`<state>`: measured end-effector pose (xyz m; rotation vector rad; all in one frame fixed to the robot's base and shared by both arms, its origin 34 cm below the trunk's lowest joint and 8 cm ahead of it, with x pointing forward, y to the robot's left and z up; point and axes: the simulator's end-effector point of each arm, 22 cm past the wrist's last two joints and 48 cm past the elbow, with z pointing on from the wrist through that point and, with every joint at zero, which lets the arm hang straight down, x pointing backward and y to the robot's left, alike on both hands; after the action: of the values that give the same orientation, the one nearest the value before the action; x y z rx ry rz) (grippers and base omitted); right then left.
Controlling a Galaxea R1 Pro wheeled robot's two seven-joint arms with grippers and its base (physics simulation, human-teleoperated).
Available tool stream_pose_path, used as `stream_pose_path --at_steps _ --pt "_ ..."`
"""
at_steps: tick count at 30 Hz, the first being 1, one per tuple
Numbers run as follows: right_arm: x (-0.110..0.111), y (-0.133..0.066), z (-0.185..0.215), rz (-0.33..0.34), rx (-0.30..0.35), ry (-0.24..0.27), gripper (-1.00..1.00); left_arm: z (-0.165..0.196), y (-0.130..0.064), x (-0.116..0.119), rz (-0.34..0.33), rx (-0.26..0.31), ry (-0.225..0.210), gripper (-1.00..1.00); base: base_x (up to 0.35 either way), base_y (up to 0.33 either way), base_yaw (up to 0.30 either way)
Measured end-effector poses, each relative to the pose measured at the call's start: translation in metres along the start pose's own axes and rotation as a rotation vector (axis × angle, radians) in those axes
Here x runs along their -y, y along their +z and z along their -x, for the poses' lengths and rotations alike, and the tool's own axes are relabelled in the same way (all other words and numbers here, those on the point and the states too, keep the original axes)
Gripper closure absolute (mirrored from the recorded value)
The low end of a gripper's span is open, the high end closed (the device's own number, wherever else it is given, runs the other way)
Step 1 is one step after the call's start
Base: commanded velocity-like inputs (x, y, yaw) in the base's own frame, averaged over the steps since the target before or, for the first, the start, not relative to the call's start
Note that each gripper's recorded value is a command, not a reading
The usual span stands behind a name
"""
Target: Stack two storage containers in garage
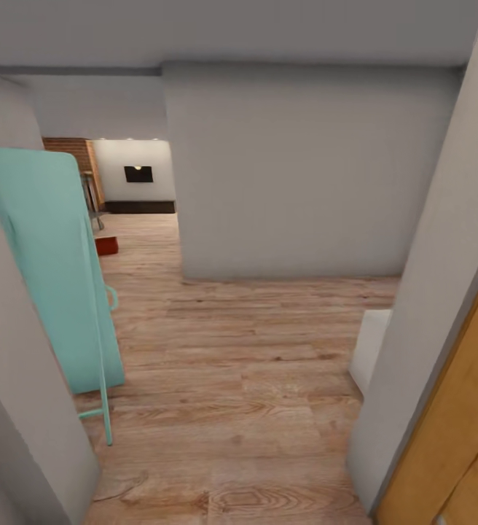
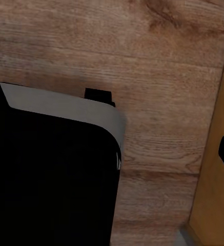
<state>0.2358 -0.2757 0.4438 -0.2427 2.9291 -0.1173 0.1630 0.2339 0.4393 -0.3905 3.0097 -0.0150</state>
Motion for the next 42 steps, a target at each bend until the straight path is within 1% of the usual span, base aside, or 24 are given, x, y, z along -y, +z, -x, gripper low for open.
stream_pose_path --at_steps 14,16,20,21,26,42 --pt "-0.0014 0.0 -0.0001 0.004 -0.001 -0.001 -1.0 -0.0011 0.0 0.0 0.0 -0.005 0.0 -1.0 0.321 0.0 0.0" --pt "0.0029 0.0001 -0.0013 0.0 -0.003 -0.002 -1.0 -0.0011 0.0 -0.0001 0.0 -0.004 -0.001 -1.0 0.322 0.0 0.0" --pt "0.0028 0.0 -0.0023 0.0 -0.006 -0.001 -1.0 -0.0011 0.0 -0.0001 0.0 -0.005 -0.001 -1.0 0.322 0.0 0.0" --pt "0.0013 0.0 -0.0021 0.002 -0.006 -0.01 -1.0 -0.0012 0.0 -0.0001 0.0 -0.005 -0.001 -1.0 0.322 0.0 0.0" --pt "0.001 0.0 -0.0019 0.003 -0.005 -0.017 -1.0 -0.001 0.0 0.0 0.0 -0.005 0.0 -1.0 0.322 0.0 0.0" --pt "-0.0002 -0.0002 -0.0027 0.004 -0.006 -0.017 -1.0 -0.0011 0.0 0.0 0.0 -0.005 0.0 -1.0 0.322 0.0 0.0"
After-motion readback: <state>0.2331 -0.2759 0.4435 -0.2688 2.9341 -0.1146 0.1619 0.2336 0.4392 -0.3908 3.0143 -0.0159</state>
